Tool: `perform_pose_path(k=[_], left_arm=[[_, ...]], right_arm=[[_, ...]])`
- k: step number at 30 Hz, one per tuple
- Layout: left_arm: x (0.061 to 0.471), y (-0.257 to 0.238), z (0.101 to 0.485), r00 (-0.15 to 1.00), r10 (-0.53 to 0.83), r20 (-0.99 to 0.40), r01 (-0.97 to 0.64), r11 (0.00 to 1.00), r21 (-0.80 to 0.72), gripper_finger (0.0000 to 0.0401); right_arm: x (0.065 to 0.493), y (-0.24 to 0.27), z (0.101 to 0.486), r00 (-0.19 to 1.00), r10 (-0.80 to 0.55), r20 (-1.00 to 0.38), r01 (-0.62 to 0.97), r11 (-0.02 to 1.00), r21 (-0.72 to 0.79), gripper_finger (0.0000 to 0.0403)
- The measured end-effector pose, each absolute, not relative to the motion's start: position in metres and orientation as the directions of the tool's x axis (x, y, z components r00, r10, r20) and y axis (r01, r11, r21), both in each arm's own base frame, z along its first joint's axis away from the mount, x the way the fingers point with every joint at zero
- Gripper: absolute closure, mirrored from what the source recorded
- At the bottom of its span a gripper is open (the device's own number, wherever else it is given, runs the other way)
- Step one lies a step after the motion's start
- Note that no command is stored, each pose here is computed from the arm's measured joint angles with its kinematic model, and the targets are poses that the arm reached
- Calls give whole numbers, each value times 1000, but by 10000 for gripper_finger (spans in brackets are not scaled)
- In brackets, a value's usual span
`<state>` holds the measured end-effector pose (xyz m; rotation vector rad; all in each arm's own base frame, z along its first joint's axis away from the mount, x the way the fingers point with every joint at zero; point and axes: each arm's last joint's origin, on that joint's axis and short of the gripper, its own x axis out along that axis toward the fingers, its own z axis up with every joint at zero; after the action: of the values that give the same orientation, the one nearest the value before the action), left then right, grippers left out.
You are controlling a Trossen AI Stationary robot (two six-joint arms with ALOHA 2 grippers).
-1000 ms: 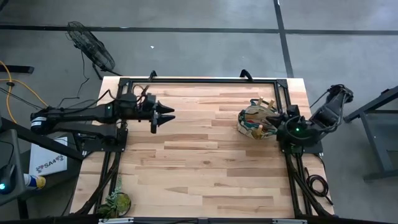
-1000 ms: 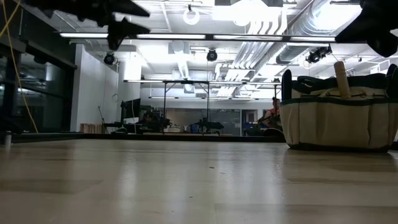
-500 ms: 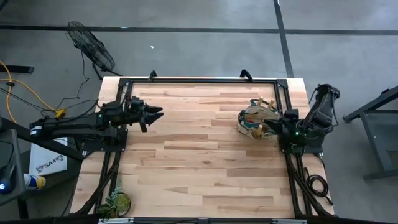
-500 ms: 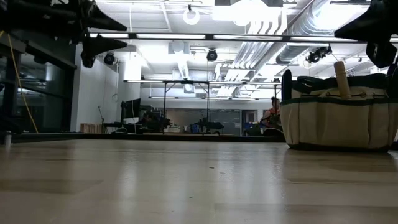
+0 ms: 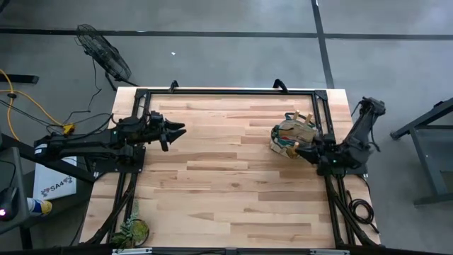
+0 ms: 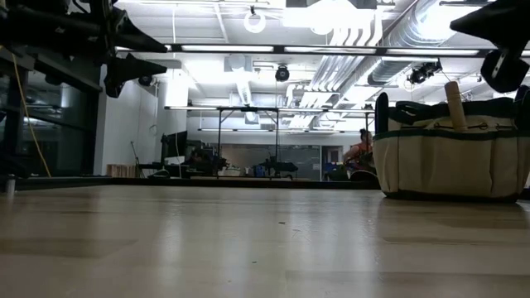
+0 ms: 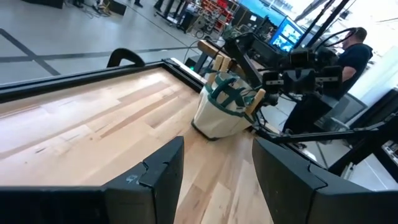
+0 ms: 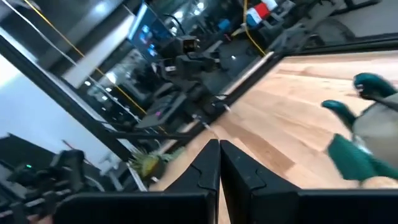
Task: Pick & Place Garden tools in Gardening bag
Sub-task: Return to Home Position
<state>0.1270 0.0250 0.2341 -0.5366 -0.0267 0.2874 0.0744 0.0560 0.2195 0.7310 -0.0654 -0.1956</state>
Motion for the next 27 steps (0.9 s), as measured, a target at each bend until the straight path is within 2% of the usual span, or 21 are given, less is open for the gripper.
perform_pose_path(k=[12, 20, 27], left_arm=[[127, 25, 234, 958, 281, -51, -266, 815, -514, 214], [127, 25, 234, 958, 281, -51, -267, 815, -514, 214], [127, 25, 234, 960, 276, -51, -261, 812, -521, 214]], right_arm=[[94, 42, 212, 975, -138, 174, -1, 780, 625, 401], [106, 29, 201, 987, -77, 143, -7, 859, 511, 401], [110, 23, 189, 999, -10, 35, -6, 895, 447, 401]])
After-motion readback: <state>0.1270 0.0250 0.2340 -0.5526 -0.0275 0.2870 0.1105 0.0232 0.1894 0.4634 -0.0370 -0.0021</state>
